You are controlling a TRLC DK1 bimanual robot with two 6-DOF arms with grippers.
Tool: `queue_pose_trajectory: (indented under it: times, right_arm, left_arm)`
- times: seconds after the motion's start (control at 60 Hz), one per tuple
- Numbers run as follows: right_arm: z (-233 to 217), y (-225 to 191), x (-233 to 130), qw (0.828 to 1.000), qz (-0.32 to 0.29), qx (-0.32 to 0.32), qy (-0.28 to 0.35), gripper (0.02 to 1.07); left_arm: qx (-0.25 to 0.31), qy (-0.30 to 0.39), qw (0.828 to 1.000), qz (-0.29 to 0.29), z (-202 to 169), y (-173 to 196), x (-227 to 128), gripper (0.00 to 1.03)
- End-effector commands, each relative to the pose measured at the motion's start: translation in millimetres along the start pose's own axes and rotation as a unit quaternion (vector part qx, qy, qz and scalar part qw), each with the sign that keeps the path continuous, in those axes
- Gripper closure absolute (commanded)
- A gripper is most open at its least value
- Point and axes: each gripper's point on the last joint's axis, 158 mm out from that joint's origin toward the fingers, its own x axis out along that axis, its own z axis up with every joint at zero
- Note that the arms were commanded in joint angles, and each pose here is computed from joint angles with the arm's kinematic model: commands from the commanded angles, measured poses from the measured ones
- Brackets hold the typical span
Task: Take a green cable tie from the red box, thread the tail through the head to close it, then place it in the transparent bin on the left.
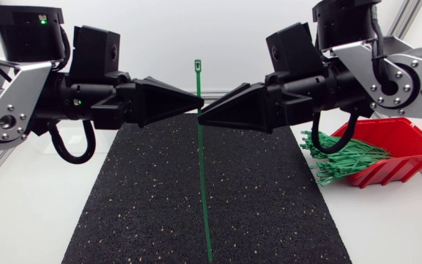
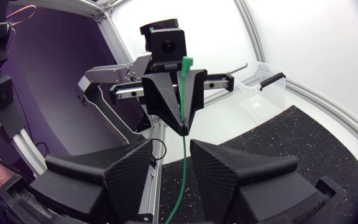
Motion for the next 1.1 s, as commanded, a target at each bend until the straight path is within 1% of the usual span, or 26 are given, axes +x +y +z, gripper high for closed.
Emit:
queue_pose_trajectory:
  times: [0.0, 0.083, 0.217, 0.267, 0.417, 0.517, 0.583, 0.85, 0.883, 1.017, 1.083]
  right_arm:
    - [-12.7, -9.8, 7.5, 1.0, -0.001, 0.006, 0.01, 0.63]
    - [-16.2, -14.4, 9.7, 1.0, -0.003, 0.007, 0.013, 0.68]
    - [-19.3, -18.1, 9.6, 1.0, -0.007, 0.008, 0.015, 0.8]
    - [-20.3, -18.6, 9.7, 1.0, -0.008, 0.008, 0.015, 0.8]
    - [-19.8, -18.8, 8.9, 1.0, -0.01, 0.003, 0.014, 0.96]
    - [-20.1, -17.6, 9.5, 1.0, -0.009, 0.002, 0.014, 0.98]
    - [-19.5, -16.3, 9.9, 1.0, -0.009, -0.001, 0.013, 1.01]
    - [-22.6, -21.2, 9.8, 1.0, -0.016, 0.006, 0.016, 1.01]
    - [-22.9, -21.6, 10.0, 1.0, -0.016, 0.007, 0.016, 1.01]
    - [-25.0, -20.1, 10.7, 1.0, -0.014, 0.008, 0.018, 1.01]
    - [-26.2, -20.3, 10.7, 1.0, -0.014, 0.01, 0.018, 1.01]
  left_arm:
    - [0.0, -0.005, 1.0, -0.004, 9.6, -0.1, -0.6, 1.0]
    - [-0.002, -0.004, 1.0, -0.005, 9.0, 0.6, 0.3, 1.0]
    - [-0.002, -0.004, 1.0, -0.005, 9.1, 0.4, 0.8, 1.0]
    - [-0.002, -0.003, 1.0, -0.006, 8.6, 0.4, 1.4, 1.0]
    - [-0.005, -0.001, 1.0, -0.007, 6.7, 0.9, 2.7, 1.0]
    - [-0.005, 0.0, 1.0, -0.009, 5.7, -0.1, 3.8, 1.0]
    - [-0.006, 0.0, 1.0, -0.009, 5.1, -0.2, 3.8, 1.0]
    - [-0.002, -0.004, 1.0, -0.007, 7.4, 0.8, 2.5, 1.0]
    - [-0.002, -0.004, 1.0, -0.006, 8.1, 1.1, 2.1, 0.98]
    - [0.003, -0.007, 1.0, -0.004, 11.8, 2.1, 1.1, 0.77]
    - [0.005, -0.008, 1.0, -0.004, 13.0, 2.2, 1.2, 0.71]
